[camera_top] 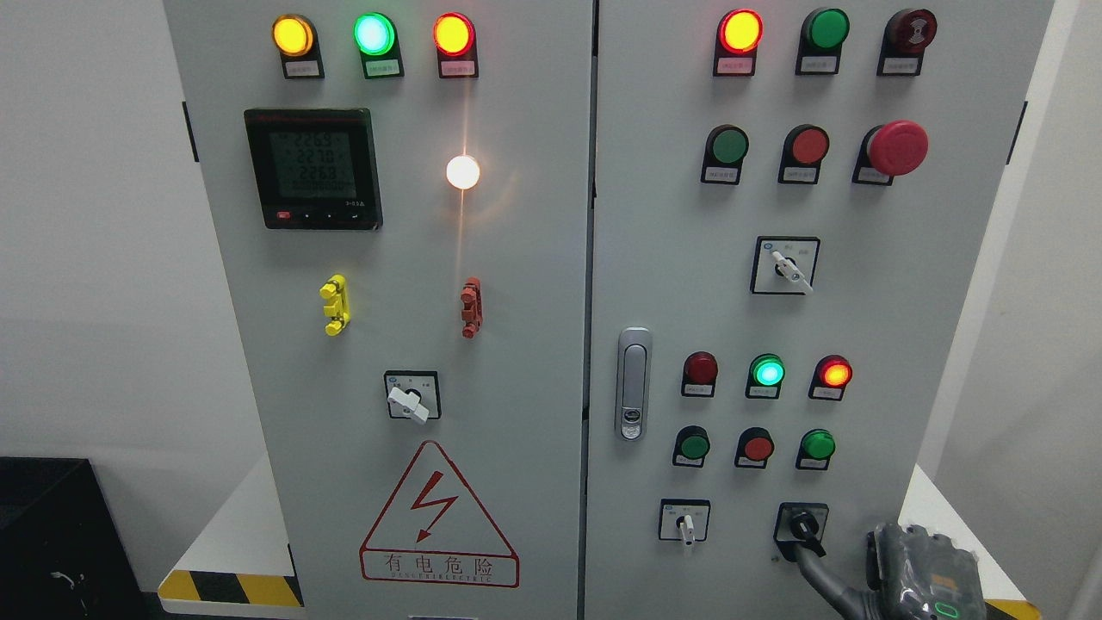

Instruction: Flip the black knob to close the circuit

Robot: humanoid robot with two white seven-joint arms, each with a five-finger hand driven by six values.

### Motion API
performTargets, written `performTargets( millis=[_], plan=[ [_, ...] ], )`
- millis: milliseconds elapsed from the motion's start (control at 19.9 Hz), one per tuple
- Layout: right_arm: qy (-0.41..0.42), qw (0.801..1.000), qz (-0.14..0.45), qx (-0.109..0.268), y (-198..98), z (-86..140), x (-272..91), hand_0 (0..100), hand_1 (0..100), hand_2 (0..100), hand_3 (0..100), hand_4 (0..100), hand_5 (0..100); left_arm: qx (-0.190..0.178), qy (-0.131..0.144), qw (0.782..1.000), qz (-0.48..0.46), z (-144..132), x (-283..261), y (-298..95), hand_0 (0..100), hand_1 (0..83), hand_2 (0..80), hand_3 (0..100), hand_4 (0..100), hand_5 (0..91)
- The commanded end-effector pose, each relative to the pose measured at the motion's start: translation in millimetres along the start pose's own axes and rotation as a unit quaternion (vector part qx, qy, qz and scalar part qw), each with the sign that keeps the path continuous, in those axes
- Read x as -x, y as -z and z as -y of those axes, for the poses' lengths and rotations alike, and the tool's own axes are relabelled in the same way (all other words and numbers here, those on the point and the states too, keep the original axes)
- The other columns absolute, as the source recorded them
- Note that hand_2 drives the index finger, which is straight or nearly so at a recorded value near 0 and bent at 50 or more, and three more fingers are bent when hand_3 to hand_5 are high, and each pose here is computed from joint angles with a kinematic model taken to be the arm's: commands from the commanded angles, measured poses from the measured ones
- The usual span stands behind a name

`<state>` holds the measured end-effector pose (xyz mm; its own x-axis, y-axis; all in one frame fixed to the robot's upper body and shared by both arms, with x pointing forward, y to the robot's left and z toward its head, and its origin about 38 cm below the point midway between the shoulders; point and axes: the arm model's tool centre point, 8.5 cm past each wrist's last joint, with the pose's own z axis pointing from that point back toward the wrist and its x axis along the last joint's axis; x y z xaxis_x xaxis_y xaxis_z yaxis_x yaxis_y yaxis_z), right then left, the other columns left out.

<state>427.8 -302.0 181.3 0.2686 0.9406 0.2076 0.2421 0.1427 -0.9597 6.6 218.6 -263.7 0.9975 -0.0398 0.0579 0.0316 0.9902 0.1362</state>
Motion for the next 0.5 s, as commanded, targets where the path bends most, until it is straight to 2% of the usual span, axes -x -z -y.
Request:
performTargets(
  millis=[0,451],
  plan=[
    [-0.002,1.000,-0.003,0.005,1.1,2.8,3.5,0,0,94,100,95,100,0.002,-0.001,1.000,0.003,1.7,4.3,0.1,12,55.6,0.0,0,0,0.0],
    [-0.003,1.000,-0.002,0.006,1.6,4.2,4.9,0,0,94,100,95,100,0.002,-0.002,1.000,0.003,1.6,4.3,0.1,12,55.6,0.0,0,0,0.0]
  ],
)
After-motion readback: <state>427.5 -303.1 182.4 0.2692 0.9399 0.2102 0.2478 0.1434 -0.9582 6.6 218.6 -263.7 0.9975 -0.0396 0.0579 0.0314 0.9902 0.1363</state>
